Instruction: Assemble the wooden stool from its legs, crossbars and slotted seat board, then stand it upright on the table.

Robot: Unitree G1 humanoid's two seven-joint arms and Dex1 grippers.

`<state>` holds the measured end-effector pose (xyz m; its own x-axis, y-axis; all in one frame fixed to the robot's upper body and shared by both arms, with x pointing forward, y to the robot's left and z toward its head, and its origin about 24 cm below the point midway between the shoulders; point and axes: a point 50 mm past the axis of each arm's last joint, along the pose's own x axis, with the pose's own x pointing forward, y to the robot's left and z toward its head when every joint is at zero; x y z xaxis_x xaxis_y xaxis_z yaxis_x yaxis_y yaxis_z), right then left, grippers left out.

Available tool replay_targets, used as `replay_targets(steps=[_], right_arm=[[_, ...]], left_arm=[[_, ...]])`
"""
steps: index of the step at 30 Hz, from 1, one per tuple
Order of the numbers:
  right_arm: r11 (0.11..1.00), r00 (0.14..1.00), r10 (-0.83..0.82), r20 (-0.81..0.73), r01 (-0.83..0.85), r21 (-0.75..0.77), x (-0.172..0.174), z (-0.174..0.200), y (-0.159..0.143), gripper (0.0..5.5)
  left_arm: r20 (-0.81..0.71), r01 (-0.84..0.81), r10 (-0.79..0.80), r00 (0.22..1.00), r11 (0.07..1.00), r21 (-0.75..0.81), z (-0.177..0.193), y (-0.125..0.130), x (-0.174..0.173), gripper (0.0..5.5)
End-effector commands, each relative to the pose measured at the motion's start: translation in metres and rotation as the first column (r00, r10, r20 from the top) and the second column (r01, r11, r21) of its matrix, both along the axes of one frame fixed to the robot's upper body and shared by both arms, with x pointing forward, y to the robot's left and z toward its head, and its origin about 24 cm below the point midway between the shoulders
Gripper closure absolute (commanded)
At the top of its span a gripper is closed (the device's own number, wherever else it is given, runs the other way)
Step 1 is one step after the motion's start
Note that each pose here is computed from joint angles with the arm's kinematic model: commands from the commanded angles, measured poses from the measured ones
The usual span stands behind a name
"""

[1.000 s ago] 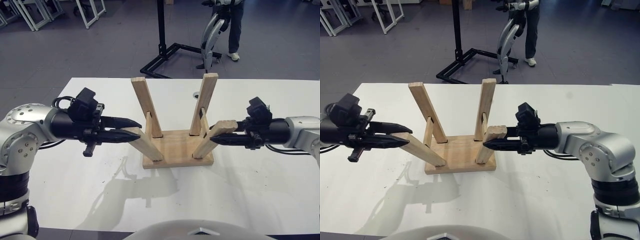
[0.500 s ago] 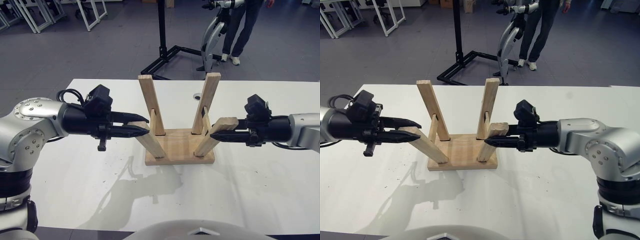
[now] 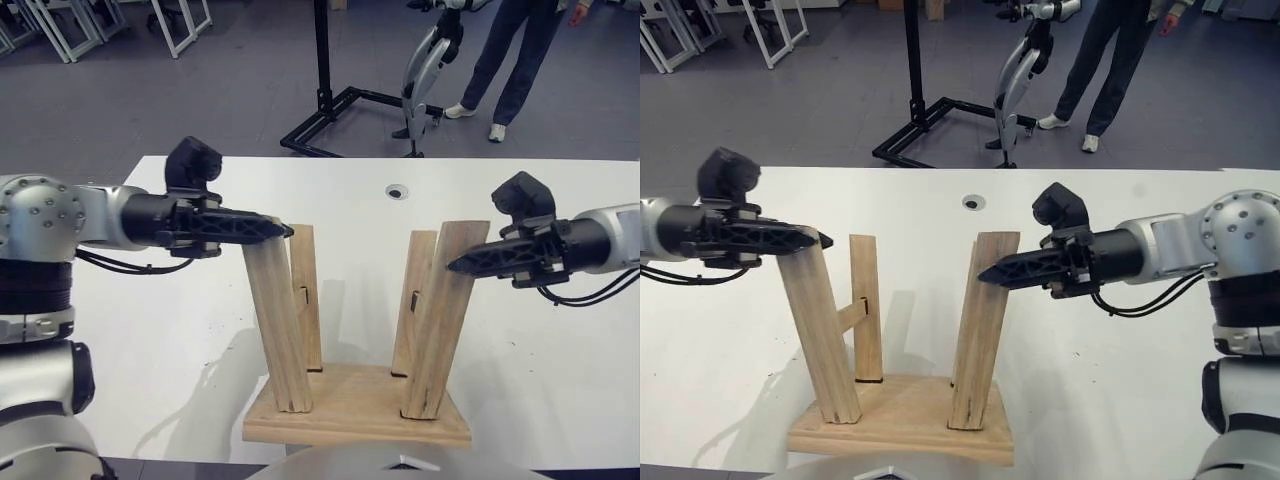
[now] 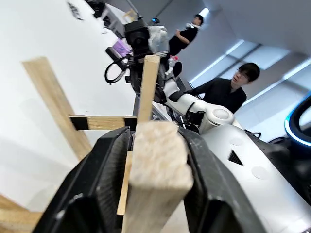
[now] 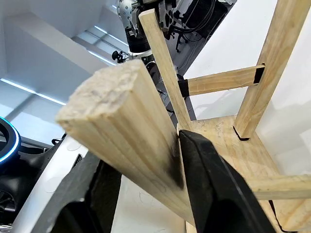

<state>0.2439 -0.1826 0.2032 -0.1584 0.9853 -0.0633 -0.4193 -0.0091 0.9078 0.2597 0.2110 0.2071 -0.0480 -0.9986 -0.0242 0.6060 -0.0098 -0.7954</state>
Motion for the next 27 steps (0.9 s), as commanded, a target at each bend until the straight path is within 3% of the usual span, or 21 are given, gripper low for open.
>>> replay_targets(steps=[1, 6, 10, 13, 21, 24, 27], right_arm=[[0.997, 0.995, -0.071, -0.063, 0.070, -0.025, 0.021, -0.005, 0.000, 3.21], [0.973, 0.972, -0.205, -0.117, 0.190, -0.129, 0.043, -0.024, -0.007, 2.00], [0.946, 0.953, -0.287, -0.101, 0.265, -0.187, 0.050, -0.033, -0.020, 1.22], [0.934, 0.943, -0.324, -0.079, 0.306, -0.183, 0.054, -0.040, -0.024, 0.64], [0.916, 0.937, -0.350, -0.010, 0.340, -0.211, 0.046, -0.057, -0.039, 0.64], [0.904, 0.926, -0.353, 0.132, 0.374, -0.209, 0.041, -0.058, -0.050, 0.64], [0.917, 0.906, -0.227, 0.356, 0.323, -0.236, 0.013, -0.060, -0.068, 0.64]], left_arm=[[-0.021, -0.041, 0.042, 0.999, 0.999, 0.034, -0.003, -0.004, 0.014, 3.14], [-0.038, -0.146, 0.148, 0.988, 0.988, 0.043, -0.016, 0.001, 0.032, 2.08], [0.012, -0.325, 0.329, 0.944, 0.927, 0.185, -0.045, 0.017, 0.051, 1.39], [0.045, -0.410, 0.410, 0.911, 0.890, 0.200, -0.054, 0.024, 0.062, 1.22], [0.018, -0.458, 0.460, 0.888, 0.887, -0.063, -0.010, 0.053, 0.060, 1.22], [0.196, -0.495, 0.479, 0.856, 0.868, 0.040, -0.014, 0.081, 0.042, 1.22], [0.446, -0.529, 0.391, 0.805, 0.813, 0.243, -0.037, 0.110, 0.005, 1.22]])
